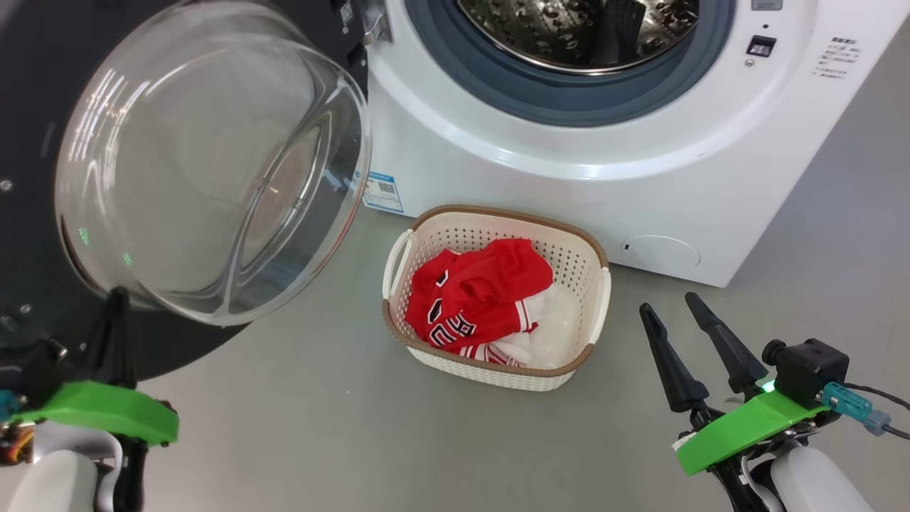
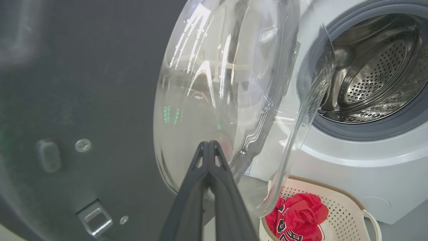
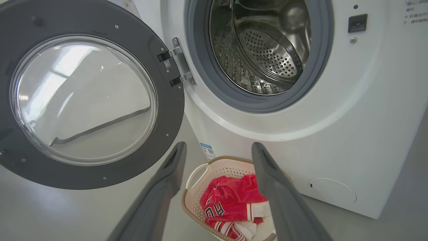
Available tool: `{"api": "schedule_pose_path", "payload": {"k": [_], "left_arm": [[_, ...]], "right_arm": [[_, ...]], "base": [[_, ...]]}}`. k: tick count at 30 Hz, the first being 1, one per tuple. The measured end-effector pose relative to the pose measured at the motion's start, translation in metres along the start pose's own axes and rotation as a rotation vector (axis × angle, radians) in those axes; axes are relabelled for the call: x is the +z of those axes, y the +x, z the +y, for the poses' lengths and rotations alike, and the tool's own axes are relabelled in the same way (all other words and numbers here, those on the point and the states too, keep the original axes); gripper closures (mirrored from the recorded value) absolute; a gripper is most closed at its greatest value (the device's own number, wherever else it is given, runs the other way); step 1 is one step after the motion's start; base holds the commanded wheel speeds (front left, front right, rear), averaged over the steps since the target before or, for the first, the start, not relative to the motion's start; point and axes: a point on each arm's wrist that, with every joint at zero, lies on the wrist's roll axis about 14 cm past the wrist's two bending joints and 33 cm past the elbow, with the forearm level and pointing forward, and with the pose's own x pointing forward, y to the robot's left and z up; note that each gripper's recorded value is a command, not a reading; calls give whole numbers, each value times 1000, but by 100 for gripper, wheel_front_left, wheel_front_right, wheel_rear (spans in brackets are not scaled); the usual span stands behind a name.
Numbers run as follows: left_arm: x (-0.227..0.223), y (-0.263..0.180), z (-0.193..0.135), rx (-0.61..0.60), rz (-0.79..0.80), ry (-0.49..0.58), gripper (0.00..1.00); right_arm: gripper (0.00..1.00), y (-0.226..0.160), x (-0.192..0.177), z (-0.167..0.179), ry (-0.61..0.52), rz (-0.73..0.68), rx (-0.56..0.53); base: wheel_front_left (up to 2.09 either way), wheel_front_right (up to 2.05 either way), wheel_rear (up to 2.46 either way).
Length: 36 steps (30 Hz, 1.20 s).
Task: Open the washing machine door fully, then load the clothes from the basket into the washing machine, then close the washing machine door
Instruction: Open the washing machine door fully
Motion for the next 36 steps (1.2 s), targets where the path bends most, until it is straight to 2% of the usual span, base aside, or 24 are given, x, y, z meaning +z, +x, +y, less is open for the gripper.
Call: {"api": "schedule_pose_path", "payload": {"k": [2,4,5,6,36], "left_arm": [[0,-2,-7,-17,-8,-11,74],[0,-4,-13,-29,-15,-12,50],[1,-5,-16,-36,-21,-12,19],[2,-5,-19,-43,-29,-15,0],[-3,-15,-132,-311,-72,-30,0]], "right_arm": [[0,-2,3,-1,-4,-7,-7],[0,-5,6,-3,-7,-13,-13],[0,-6,7,-4,-9,-16,-17],[0,-7,9,-5,-11,-19,-21],[0,-64,52,-54,-81,-114,-206]], "base": [[0,0,0],[0,0,0],[0,0,0],[0,0,0],[0,0,0]]}}
